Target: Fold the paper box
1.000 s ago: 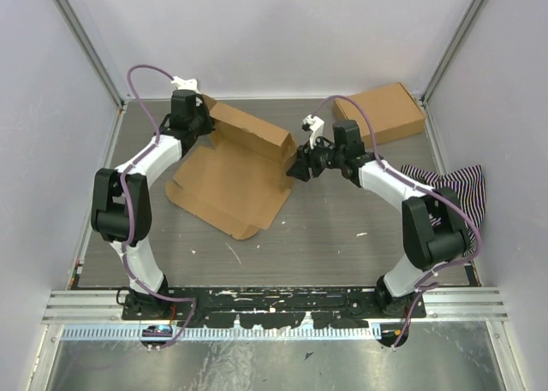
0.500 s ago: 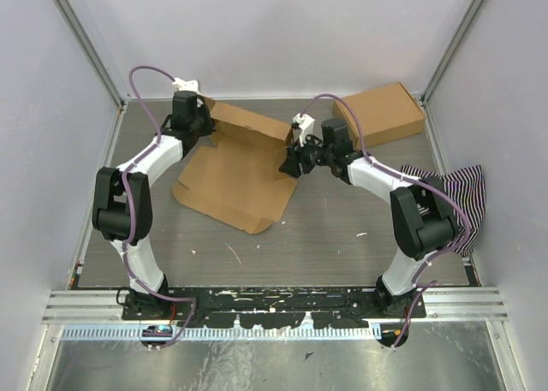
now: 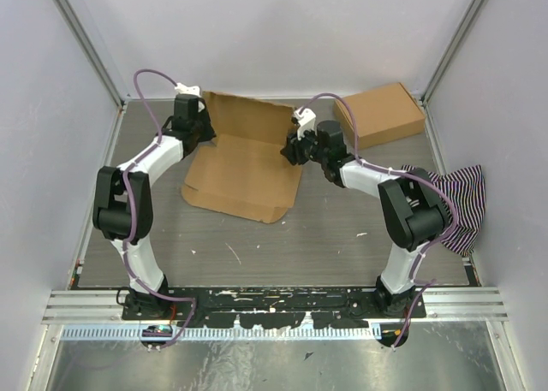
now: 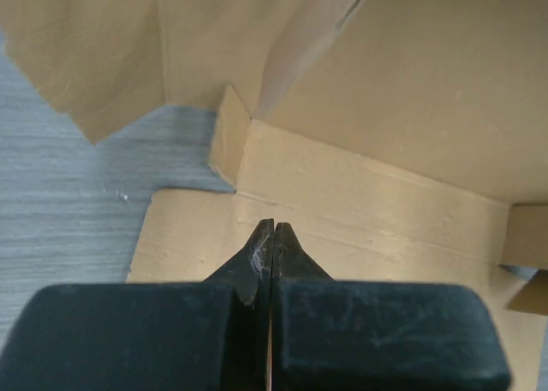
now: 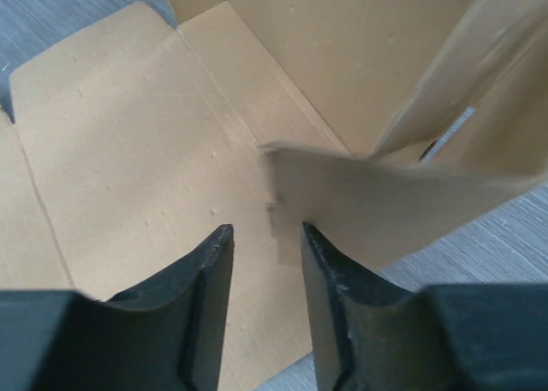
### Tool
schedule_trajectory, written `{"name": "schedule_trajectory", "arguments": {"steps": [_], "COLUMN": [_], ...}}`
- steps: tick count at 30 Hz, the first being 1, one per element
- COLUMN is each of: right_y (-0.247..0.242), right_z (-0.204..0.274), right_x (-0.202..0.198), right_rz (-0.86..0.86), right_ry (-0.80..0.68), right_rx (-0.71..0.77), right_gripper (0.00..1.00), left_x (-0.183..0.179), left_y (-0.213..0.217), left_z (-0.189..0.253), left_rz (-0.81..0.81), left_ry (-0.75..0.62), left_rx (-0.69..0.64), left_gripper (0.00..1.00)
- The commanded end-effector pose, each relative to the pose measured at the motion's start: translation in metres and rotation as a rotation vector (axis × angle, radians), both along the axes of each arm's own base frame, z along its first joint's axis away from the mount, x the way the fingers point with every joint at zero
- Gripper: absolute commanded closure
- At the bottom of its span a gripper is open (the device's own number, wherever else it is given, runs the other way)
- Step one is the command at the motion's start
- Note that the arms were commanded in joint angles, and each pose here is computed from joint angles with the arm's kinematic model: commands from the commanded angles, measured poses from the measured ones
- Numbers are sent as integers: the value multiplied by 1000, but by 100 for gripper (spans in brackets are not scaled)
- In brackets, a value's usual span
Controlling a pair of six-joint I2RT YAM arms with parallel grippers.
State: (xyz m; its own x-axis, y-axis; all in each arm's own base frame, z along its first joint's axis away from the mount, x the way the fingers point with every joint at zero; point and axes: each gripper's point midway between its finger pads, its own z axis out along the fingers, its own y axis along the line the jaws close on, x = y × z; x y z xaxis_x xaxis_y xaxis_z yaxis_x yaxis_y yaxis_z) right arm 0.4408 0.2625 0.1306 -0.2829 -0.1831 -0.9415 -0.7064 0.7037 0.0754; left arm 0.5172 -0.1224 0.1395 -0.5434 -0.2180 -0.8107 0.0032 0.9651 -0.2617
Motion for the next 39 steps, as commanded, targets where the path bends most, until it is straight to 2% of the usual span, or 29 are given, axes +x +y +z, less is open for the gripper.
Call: {"name": "schedule_trajectory", "arguments": {"steps": [1,10,14,16,18,21,22,26,31,39], "right_y": [6,-1,-30,-61,-86,-93,-91,-67,-46,-38], "right_z": [30,53,74,84,89,97,96,66,22,-22], "right_x": [21,3,3,16,30,66,76,93,86,78], "right_rz": [-42,-13,-102,-214,-304,-388,-408,-434,-457,-456], "right_ry": [-118,-129,-86,-15,90,215,257,410,530,615], "right_rx": [68,28,45,100,166,159,140,124,80,12], "right_gripper": [59,49,47,46,45,42,38,35,37,40], "left_x": [-18,-19,-9,2,18,35,38,41,34,34], "left_y": [5,7,12,12,10,6,5,5,10,18], "left_z": [-32,-30,-11,7,18,28,23,1,-19,-45], "left_rz": [-8,-10,11,17,24,34,37,58,84,112], "left_ry": [110,115,76,65,84,148,179,259,322,389], "left_rx": [42,57,81,94,98,99,101,106,130,173], "left_gripper": [100,100,100,93,78,71,70,69,65,64]}}
